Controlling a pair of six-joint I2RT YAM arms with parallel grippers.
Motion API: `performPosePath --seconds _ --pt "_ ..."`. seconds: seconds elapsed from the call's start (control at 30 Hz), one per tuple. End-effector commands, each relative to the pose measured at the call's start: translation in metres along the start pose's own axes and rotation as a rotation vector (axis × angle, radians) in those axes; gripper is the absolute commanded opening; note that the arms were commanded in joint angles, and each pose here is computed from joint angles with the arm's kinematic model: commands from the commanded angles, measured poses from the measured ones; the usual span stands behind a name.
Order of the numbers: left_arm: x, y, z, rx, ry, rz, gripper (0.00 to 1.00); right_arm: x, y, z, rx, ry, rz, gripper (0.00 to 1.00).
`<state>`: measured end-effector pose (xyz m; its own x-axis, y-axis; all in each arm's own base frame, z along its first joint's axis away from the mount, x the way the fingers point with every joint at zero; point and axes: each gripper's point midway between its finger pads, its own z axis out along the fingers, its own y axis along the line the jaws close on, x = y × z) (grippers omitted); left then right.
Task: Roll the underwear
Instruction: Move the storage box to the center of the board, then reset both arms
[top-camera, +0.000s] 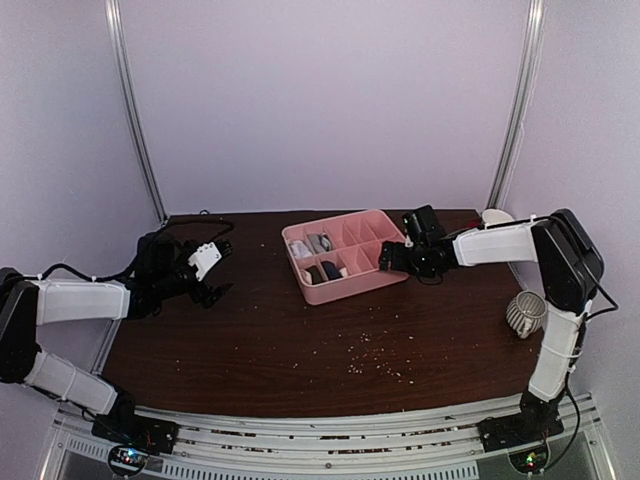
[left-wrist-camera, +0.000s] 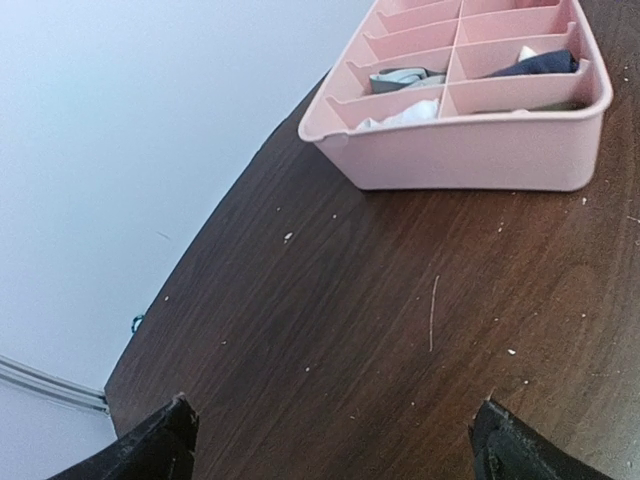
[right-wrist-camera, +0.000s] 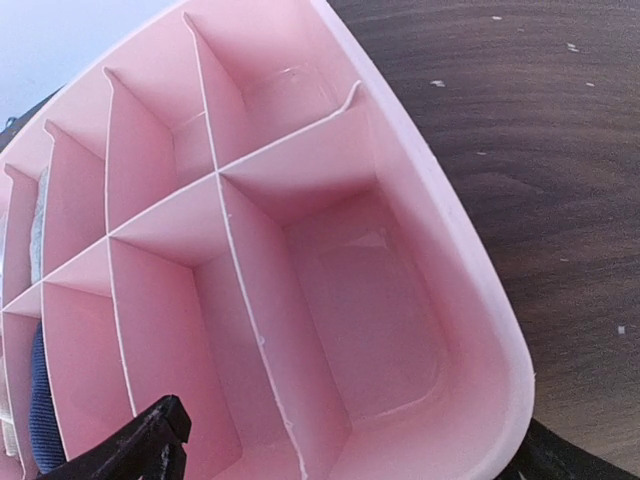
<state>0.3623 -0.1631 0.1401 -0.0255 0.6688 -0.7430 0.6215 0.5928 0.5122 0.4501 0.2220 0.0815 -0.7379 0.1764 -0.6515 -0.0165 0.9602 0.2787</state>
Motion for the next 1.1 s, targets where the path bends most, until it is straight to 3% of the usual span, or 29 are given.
performPosePath --seconds 0.0,0.27,0.5,0.77,1.07 --pt "-0.003 0.013 0.001 -0.041 -0.023 -0.034 0.98 0.01 0.061 0.009 -0.112 -0.001 -0.056 1.0" --pt "-0.003 0.015 0.0 -0.044 -0.022 -0.038 0.98 0.039 0.138 -0.006 -0.244 0.023 -0.06 1.0" --pt "-0.017 0.031 -0.018 -0.094 -0.026 -0.029 0.98 0.048 0.153 -0.053 -0.204 -0.007 -0.098 1.0" --pt "-0.045 0.054 -0.073 -0.117 -0.064 -0.115 0.98 0.018 0.073 -0.125 0.044 -0.206 -0.208 1.0" --pt "0.017 0.077 -0.108 -0.178 0.017 -0.325 0.98 0.012 -0.018 -0.208 0.168 -0.466 -0.125 1.0"
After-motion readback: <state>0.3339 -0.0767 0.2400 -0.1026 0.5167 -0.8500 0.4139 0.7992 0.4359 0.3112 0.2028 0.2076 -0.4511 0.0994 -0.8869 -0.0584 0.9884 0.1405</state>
